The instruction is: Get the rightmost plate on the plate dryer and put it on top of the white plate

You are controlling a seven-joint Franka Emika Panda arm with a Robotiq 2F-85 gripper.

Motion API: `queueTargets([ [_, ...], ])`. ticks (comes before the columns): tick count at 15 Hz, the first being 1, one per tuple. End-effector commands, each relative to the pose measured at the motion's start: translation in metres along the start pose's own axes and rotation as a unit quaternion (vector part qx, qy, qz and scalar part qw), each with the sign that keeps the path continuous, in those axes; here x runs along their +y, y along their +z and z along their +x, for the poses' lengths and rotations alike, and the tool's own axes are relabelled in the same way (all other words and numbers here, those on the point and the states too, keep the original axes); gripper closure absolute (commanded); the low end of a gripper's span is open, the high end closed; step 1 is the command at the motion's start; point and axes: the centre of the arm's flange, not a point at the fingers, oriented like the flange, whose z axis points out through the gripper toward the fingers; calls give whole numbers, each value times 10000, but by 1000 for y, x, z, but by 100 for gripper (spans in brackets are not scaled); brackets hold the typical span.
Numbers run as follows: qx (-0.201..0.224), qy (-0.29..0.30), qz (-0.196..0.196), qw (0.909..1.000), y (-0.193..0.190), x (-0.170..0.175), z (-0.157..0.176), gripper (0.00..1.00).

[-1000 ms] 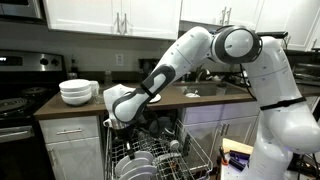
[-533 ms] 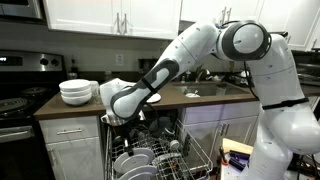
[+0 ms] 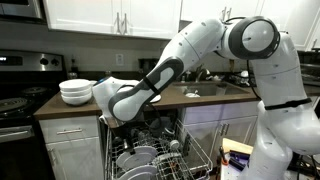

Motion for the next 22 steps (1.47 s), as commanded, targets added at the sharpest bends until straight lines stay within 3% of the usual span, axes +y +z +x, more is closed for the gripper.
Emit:
queueTargets([
  [1,-165,331,-626,9974,-20,-3,-12,94],
  [5,-247,490,-1206,9912,-20,4,-15,94],
  [12,-338,679,-1764,9814,-12,10,-17,94],
  [15,-82,326,-1371,9900,0,11,-16,94],
  [22,-192,476,-1555,9865,1,0,-8,94],
])
